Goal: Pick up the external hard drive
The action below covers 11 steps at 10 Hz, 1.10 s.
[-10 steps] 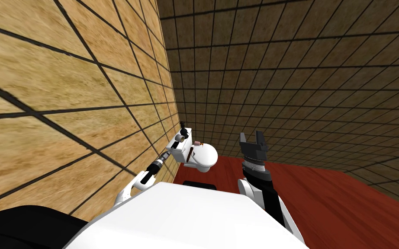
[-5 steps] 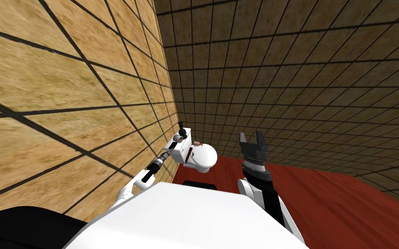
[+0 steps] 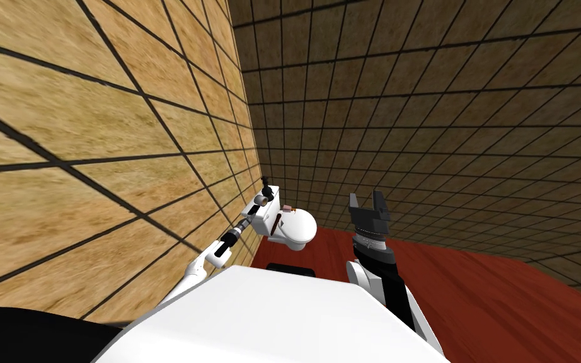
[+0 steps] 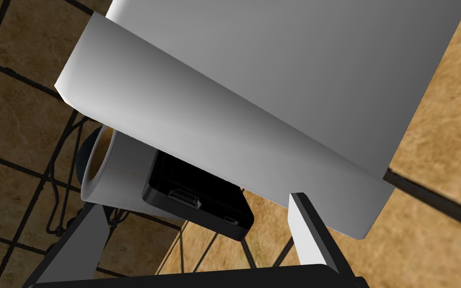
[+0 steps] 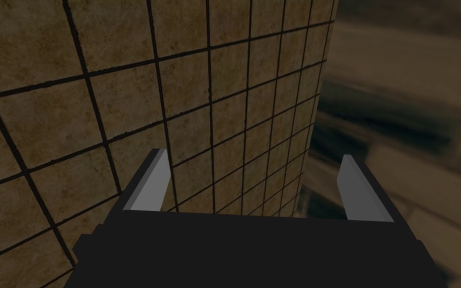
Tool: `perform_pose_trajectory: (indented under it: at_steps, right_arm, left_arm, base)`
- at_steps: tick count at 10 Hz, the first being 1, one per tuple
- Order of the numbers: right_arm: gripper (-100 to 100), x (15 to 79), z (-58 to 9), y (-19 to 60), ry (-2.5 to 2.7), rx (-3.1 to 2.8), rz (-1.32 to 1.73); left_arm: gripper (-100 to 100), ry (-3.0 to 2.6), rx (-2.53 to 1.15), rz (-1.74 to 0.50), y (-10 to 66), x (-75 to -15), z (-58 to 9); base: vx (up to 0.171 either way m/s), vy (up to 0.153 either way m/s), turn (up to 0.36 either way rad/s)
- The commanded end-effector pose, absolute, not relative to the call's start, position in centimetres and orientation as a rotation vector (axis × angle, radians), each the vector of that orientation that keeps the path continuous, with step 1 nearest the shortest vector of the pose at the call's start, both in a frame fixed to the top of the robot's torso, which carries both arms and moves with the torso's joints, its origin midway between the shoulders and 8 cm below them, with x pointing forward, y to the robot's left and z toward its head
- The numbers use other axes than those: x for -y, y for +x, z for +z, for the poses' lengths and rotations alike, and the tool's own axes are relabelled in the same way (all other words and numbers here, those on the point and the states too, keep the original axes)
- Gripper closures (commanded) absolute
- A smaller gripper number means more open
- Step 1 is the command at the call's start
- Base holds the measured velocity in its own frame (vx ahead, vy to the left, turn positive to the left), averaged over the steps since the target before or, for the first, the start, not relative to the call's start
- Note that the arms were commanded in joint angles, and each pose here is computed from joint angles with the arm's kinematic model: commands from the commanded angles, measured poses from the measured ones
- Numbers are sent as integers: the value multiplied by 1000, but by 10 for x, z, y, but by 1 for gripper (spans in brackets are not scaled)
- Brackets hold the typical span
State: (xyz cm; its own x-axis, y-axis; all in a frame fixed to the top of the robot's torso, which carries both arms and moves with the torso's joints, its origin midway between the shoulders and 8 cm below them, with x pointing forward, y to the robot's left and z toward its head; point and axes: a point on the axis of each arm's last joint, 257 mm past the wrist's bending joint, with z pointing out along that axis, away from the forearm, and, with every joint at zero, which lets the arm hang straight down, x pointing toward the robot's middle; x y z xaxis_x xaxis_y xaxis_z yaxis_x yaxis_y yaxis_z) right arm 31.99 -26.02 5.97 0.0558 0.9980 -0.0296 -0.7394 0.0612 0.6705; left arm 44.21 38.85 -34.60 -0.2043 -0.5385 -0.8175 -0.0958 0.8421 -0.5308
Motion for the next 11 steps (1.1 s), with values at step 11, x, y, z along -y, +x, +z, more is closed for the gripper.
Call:
perform_pose_trajectory:
  at_steps: [11]
  right_arm:
    - [0, 260, 60, 320, 564, -577, 1430]
  left_arm:
    - [-100, -432, -1762, -492, 518, -363, -352]
  base:
    - [-33, -7, 52]
